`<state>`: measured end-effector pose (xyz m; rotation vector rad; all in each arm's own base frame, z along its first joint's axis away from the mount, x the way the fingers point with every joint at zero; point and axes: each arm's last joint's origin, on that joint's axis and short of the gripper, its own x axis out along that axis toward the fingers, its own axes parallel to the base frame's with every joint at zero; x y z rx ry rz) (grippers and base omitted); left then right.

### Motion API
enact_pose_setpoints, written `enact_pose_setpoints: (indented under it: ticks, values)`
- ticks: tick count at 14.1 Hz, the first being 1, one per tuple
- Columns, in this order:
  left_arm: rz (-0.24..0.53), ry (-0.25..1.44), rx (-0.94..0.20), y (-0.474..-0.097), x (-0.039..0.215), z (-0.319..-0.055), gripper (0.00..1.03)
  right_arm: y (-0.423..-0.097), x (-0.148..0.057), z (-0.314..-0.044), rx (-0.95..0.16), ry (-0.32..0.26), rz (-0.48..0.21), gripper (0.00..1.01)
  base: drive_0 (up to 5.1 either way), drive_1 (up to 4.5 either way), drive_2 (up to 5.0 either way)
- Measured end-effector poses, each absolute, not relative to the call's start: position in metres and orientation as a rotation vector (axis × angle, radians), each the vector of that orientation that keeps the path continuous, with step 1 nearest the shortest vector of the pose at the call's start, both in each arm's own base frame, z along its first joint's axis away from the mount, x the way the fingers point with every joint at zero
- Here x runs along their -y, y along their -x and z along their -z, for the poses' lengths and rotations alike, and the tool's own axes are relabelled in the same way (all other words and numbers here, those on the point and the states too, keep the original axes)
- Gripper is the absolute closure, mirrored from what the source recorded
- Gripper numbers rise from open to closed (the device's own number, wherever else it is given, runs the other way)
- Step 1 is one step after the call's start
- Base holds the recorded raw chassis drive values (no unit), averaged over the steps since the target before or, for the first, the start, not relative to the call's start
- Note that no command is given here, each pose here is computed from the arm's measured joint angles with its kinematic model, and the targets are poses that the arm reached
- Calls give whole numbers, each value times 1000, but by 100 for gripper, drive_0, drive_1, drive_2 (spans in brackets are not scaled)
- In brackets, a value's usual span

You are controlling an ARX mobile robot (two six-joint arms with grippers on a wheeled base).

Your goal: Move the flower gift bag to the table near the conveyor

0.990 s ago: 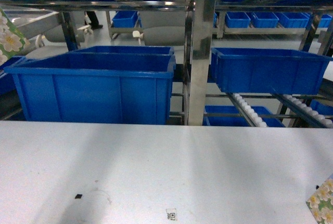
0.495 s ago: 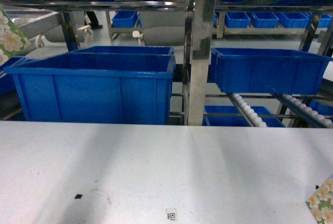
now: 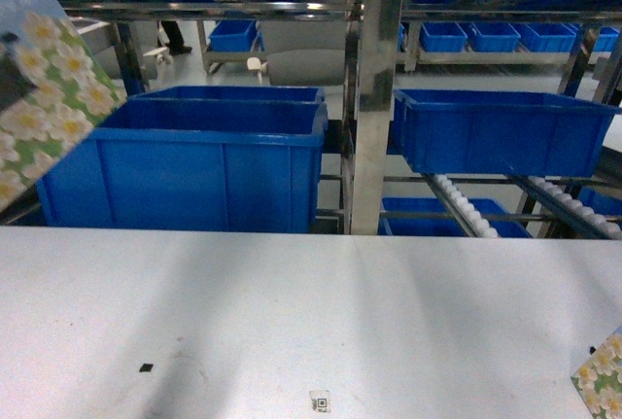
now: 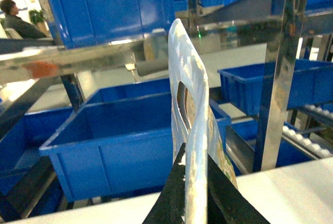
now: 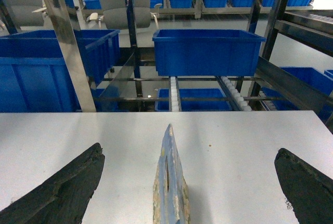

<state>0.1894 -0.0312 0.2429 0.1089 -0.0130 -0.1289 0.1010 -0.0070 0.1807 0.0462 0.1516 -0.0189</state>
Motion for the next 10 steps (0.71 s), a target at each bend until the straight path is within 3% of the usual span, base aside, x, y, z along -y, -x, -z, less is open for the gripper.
enact_pose_setpoints:
  ticks: [5,10]
  values:
    - [114,-134,-104,-226,51,-198,101,-101,7,-181,-152,-47,19,3,0,0,0]
    - [138,-170,-185,-236,70,-169,101,-101,7,-181,-152,-47,19,3,0,0,0]
